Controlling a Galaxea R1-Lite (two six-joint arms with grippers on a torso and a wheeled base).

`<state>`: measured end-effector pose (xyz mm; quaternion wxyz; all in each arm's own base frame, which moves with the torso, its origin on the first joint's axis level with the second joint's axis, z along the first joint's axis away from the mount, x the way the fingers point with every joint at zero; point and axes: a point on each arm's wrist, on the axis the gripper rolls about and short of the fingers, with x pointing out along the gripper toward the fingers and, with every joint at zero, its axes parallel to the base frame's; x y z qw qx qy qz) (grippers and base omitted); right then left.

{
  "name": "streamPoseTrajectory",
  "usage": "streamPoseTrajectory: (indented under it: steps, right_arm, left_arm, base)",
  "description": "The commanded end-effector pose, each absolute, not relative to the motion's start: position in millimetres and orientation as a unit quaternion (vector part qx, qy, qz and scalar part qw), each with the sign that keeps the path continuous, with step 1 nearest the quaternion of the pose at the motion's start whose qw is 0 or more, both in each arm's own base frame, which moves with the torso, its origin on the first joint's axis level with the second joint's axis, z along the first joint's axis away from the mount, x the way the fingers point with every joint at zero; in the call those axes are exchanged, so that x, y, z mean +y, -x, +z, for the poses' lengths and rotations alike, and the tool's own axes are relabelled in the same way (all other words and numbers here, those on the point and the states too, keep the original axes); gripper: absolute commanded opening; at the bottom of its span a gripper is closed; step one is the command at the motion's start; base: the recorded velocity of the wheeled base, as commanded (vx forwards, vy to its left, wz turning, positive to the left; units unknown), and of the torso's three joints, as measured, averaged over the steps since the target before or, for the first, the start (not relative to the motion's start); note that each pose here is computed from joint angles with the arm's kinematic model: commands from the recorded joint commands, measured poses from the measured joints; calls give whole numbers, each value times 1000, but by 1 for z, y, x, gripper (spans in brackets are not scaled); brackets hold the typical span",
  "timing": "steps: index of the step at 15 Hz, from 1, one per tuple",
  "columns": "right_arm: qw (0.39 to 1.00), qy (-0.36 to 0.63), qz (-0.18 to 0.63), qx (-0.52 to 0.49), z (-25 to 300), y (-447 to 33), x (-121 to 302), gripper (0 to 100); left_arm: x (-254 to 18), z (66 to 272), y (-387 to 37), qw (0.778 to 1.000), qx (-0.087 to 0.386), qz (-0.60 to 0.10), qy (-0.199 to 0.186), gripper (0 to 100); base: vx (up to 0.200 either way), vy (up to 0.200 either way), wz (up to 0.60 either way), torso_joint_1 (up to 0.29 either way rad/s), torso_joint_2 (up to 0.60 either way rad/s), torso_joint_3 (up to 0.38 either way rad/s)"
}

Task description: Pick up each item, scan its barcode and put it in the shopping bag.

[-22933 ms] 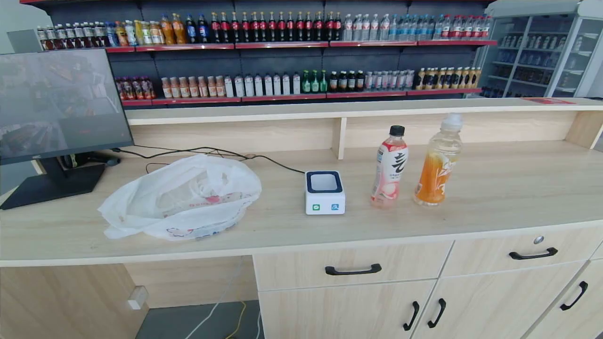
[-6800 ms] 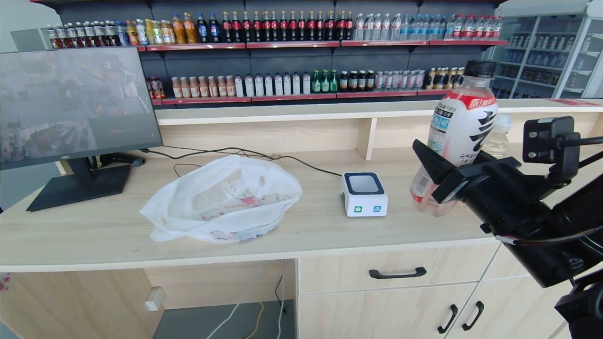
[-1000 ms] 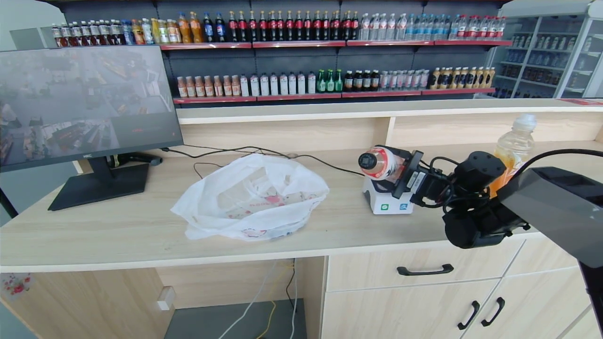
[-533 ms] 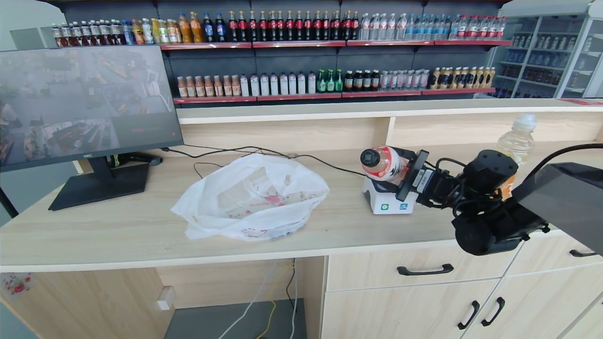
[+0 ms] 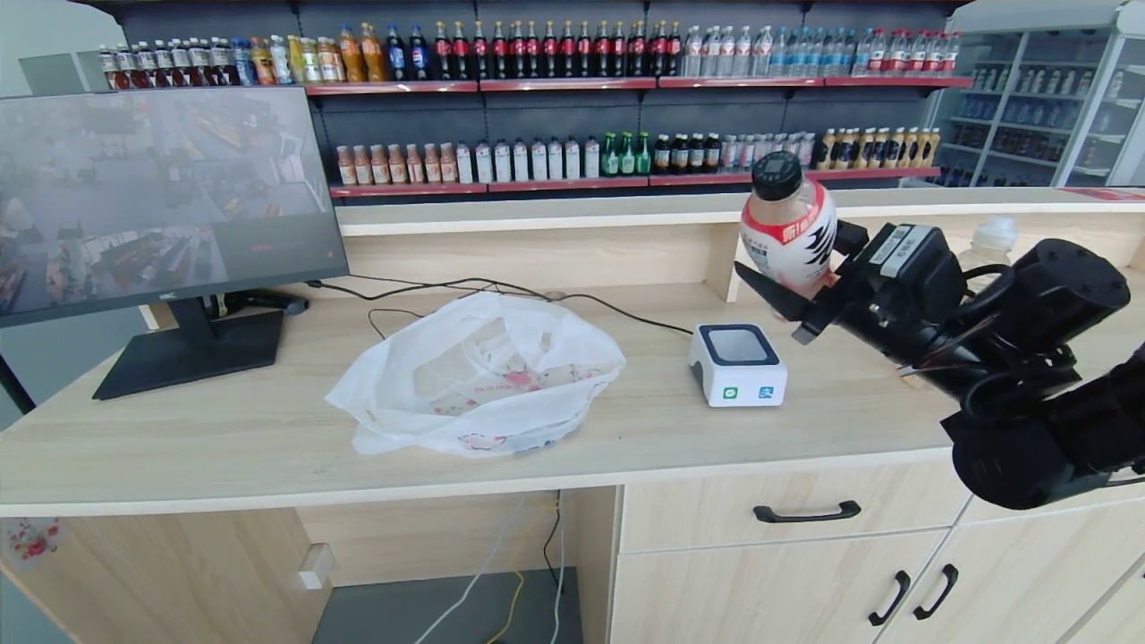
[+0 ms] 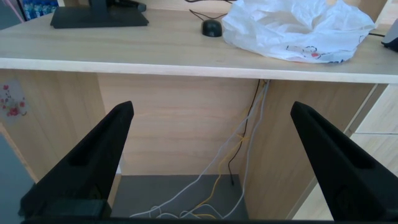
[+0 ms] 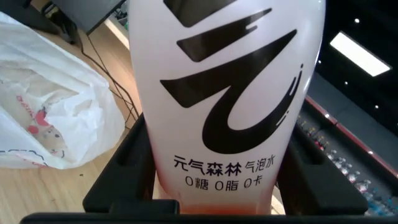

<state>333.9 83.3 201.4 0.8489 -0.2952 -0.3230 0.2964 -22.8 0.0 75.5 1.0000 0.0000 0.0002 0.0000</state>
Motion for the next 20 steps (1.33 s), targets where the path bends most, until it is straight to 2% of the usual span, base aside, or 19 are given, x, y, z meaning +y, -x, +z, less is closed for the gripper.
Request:
streamPoseTrajectory:
  steps: [1, 6, 7, 9, 12, 14, 20]
  right_arm:
    - [857, 266, 279, -341, 226, -307, 87, 0]
    - [919, 121, 251, -280, 224, -282, 93, 0]
    - [919, 121, 251, -280, 224, -282, 93, 0]
    - [923, 56, 285, -254, 219, -270, 112, 0]
    - [947, -3, 252, -199, 203, -256, 110, 0]
    - [958, -28, 212, -192, 203, -254, 105, 0]
    - [962, -35, 191, -190, 204, -249, 94, 0]
  left_arm:
    - [0, 75, 23, 1000, 0, 0, 0, 100]
    - [0, 75, 23, 1000, 0, 0, 0, 100]
    - [0, 75, 23, 1000, 0, 0, 0, 100]
    - [0, 75, 23, 1000, 0, 0, 0, 100]
    - [0, 75, 23, 1000, 0, 1, 0, 100]
    - [0, 75, 23, 1000, 0, 0, 0, 100]
    - [0, 75, 23, 1000, 0, 0, 0, 100]
  base:
    - [0, 0, 0, 0, 0, 0]
    - [0, 0, 0, 0, 0, 0]
    - [0, 0, 0, 0, 0, 0]
    - [0, 0, 0, 0, 0, 0]
    - [0, 0, 0, 0, 0, 0]
    - [0, 0, 0, 0, 0, 0]
    - [0, 0, 0, 0, 0, 0]
